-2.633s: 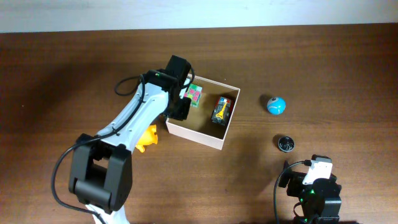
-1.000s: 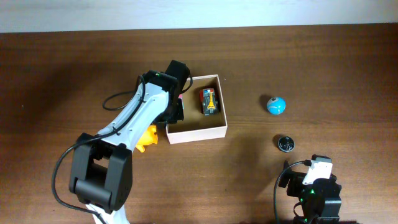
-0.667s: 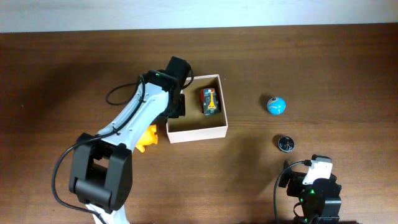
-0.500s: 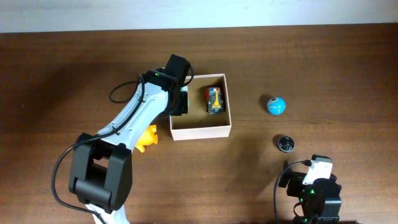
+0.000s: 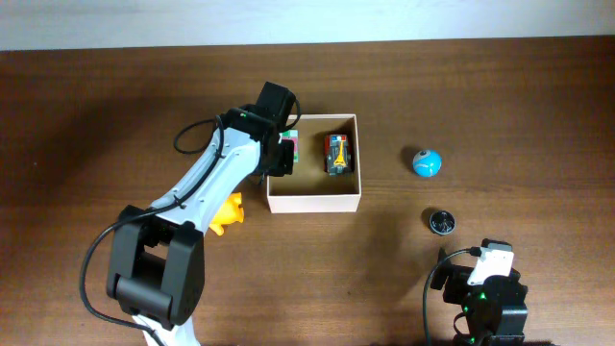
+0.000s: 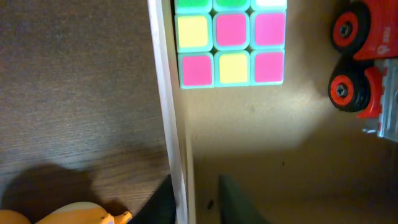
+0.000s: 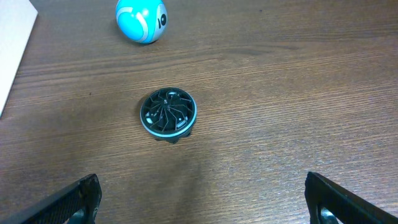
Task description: Pack container
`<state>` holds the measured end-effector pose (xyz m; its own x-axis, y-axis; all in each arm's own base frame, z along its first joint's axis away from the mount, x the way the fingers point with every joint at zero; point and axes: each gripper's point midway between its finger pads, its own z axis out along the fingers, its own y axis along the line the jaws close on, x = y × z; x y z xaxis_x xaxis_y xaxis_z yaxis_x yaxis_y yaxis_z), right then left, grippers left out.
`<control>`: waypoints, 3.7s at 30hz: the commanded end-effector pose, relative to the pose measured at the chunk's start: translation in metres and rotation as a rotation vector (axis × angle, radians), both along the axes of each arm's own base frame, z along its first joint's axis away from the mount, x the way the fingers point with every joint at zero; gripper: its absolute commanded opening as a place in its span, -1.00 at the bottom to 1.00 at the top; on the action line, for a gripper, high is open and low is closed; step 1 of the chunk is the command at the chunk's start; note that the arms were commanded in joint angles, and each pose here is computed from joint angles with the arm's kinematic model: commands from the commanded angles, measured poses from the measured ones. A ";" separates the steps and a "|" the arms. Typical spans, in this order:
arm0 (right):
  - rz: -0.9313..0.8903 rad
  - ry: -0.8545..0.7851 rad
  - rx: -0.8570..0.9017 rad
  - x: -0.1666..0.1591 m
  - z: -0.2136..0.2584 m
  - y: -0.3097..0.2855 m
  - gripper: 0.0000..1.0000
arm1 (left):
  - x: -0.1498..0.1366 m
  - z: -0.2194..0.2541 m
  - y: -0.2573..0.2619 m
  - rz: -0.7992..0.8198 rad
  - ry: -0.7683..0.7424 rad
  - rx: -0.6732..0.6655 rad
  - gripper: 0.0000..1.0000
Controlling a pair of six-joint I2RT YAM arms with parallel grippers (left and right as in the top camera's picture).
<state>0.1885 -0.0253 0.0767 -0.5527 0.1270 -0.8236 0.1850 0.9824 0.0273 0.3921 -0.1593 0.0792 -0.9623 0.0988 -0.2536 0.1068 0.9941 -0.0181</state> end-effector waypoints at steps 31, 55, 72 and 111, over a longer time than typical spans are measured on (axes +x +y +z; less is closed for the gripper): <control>-0.007 -0.001 0.004 0.000 -0.002 -0.001 0.97 | -0.094 0.004 0.089 0.215 0.149 0.200 0.52; -0.007 -0.001 0.004 0.000 -0.002 -0.001 0.97 | -0.073 -0.008 0.090 0.191 -0.044 0.119 -0.96; -0.007 -0.001 0.003 0.000 -0.002 -0.001 0.97 | -0.066 0.160 0.012 0.085 -0.438 -0.147 -0.96; -0.007 -0.001 0.003 0.000 -0.002 -0.001 0.97 | -0.019 0.143 -0.095 -0.138 -0.314 -0.191 0.24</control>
